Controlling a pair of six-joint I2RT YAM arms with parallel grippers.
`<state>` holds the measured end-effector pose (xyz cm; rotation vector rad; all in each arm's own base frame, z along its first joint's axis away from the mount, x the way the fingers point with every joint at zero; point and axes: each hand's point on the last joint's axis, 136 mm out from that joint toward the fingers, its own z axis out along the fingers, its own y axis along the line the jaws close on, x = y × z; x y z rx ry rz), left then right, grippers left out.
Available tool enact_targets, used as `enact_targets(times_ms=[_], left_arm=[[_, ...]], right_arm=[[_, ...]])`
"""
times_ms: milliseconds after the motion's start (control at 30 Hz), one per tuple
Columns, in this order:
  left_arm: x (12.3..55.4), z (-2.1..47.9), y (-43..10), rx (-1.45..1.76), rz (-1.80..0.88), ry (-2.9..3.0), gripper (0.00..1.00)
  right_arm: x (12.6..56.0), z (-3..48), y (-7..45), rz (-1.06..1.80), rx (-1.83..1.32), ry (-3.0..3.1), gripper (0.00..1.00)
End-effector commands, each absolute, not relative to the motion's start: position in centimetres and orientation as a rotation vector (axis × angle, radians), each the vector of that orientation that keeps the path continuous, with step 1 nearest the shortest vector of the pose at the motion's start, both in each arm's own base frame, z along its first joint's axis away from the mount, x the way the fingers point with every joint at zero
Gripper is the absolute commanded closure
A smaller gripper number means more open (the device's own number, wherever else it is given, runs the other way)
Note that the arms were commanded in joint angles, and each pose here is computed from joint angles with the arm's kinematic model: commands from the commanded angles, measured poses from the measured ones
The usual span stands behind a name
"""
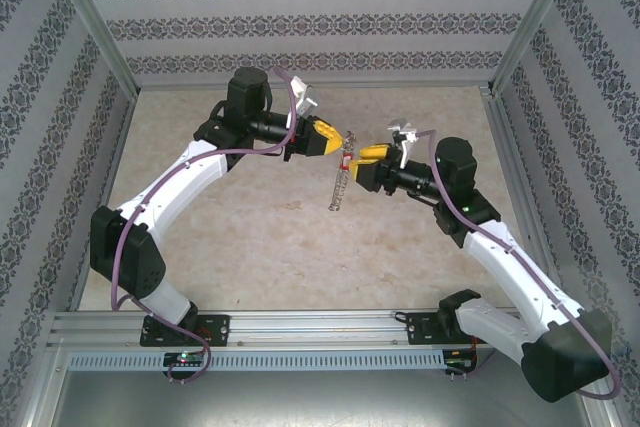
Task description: Put the keys on the keyring
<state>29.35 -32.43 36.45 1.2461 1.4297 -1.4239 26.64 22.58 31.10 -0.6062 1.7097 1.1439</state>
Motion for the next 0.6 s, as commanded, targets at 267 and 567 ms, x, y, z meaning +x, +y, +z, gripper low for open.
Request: enact_targets(times_ms=[267, 567], left_arm=[[27.7, 39.4, -32.2, 1.288, -1.42, 1.327, 1.0], [28.1, 39.2, -32.3, 1.278, -1.417, 1.328, 1.0]], right_arm=[[24.4, 33.4, 25.9, 1.242, -0.763, 1.596, 0.98], [23.2, 32.8, 27.8, 1.266, -0.815, 1.62, 1.0]])
